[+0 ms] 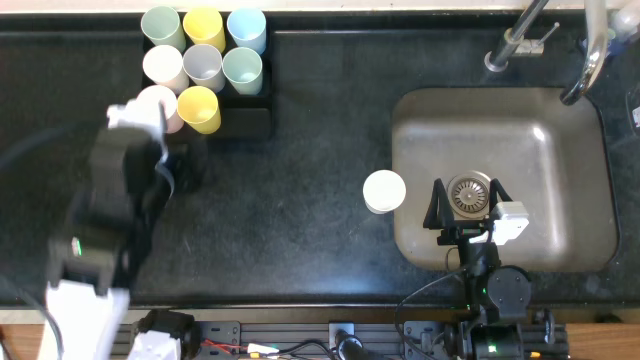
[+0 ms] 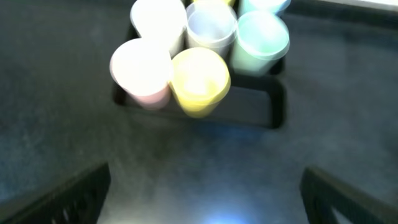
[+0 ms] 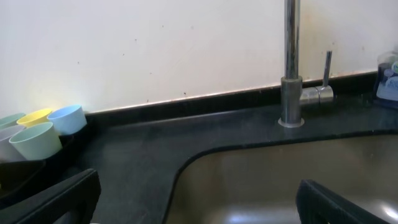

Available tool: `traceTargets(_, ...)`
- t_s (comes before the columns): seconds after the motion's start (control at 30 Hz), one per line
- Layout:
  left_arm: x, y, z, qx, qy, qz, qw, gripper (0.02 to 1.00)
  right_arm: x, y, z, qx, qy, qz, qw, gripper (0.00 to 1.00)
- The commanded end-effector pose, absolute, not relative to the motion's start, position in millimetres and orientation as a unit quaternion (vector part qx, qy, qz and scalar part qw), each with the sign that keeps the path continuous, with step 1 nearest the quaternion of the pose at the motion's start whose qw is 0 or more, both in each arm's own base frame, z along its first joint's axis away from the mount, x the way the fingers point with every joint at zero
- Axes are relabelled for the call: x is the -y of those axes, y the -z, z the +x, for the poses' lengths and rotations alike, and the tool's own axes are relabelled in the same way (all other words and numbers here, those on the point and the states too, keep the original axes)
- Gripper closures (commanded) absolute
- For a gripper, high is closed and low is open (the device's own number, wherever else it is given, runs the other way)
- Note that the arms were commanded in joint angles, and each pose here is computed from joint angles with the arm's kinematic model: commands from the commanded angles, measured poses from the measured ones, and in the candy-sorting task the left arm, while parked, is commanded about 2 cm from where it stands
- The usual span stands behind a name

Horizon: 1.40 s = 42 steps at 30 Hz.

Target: Store Cups

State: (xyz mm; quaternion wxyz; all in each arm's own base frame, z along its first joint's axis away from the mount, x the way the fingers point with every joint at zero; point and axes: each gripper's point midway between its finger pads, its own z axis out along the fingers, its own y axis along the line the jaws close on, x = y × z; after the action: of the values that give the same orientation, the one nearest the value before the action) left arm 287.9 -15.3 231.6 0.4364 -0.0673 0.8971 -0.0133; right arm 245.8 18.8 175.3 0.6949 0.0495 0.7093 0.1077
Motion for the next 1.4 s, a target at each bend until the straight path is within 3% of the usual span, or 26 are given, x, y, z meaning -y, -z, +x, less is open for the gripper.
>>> traceTargets(0.03, -1.0, -212.0, 273.7, -0.841, -0.027, 0.001, 0.540, 0.020, -18.5, -171.8, 246.2, -0.709, -0.108, 0.049, 0.695, 0.005)
traceTargets(0.13, -4.8, -208.0, 269.7, -0.785, -0.034, -0.001, 0.619, 0.020, -18.5, -172.1, 246.1, -0.709, -0.108, 0.049, 0.695, 0.005)
traceTargets(0.27, -0.9, -191.1, 258.6, -0.752, -0.022, 0.002, 0.659, 0.020, -18.5, -172.0, 246.1, -0.709, -0.108, 0.049, 0.695, 0.003)
traceTargets(0.53, 7.1, -151.8, 244.4, -0.746, 0.019, -0.009, 0.665, 0.020, -18.5, -172.0, 246.1, -0.709, -0.108, 0.049, 0.695, 0.005)
traceTargets(1.4, 32.0, -157.3, 243.7, -0.732, 0.056, 0.025, 0.678, 0.020, -18.5, -171.9, 246.2, -0.709, -0.108, 0.049, 0.695, 0.005)
